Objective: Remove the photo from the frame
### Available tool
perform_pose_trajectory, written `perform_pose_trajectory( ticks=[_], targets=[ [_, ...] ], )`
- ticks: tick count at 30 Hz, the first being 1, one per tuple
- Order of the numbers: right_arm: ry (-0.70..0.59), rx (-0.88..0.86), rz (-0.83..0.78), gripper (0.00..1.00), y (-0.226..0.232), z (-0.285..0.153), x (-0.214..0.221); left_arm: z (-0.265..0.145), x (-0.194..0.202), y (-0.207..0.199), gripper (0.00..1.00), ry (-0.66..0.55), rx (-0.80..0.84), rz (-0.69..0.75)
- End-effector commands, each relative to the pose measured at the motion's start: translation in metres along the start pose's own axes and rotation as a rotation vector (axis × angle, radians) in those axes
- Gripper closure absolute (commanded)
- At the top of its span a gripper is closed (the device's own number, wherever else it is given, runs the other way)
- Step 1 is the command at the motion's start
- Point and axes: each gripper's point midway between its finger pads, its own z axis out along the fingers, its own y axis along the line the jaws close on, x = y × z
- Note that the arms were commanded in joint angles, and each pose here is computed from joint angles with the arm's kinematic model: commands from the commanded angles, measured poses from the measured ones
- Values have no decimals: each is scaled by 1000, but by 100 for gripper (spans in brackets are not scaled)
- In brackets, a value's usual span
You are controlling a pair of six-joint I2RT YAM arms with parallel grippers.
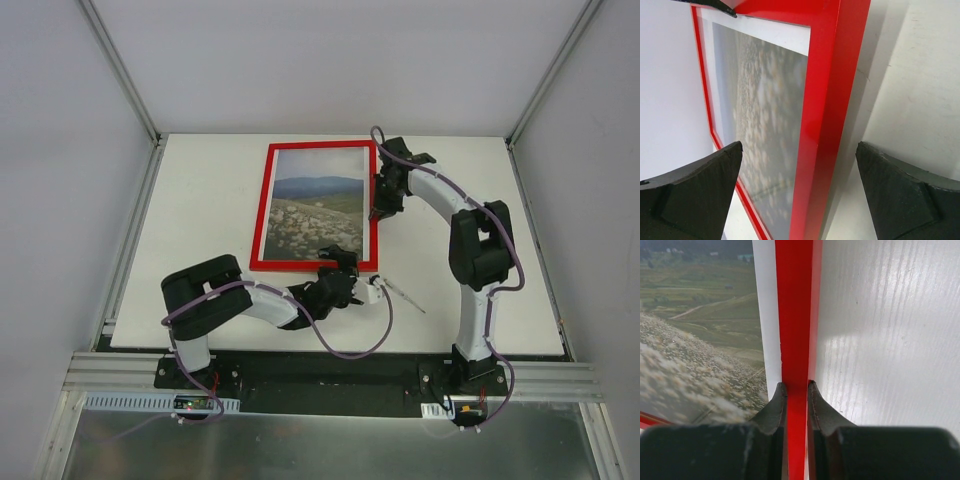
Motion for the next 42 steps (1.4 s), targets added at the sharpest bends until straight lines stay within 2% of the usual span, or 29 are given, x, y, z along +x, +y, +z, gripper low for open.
perform_pose_trajectory(
  ticks=[1,4,8,17,23,25,28,32,36,42],
  targets=[
    [-101,-98,7,100,24,-49,-22,11,11,-12,6,50,-23,79],
    [-102,-99,7,99,23,-49,-19,17,9,-5,16,47,-88,93],
    [-101,-95,10,100,20,-49,-18,19,9,0,44,53,-125,87],
    [-98,-99,26,100,18,-47,-18,14,6,13,74,50,-174,55],
    [-110,-130,5,100,19,-49,-22,7,1,26,100,37,-199,49],
    [-139,-130,-31,93,16,-56,-29,2,-3,35,100,29,-213,44],
    [-175,-180,-44,78,11,-66,-40,-7,-11,48,100,9,-208,36],
    [-232,-273,-87,61,8,-86,-52,-21,-21,59,100,-12,-140,4],
    [-307,-334,-188,54,3,-109,-58,-35,-28,70,100,6,-65,-31],
    [-390,-329,-237,49,-9,-127,-56,-54,-39,92,100,51,10,-84]
  ],
)
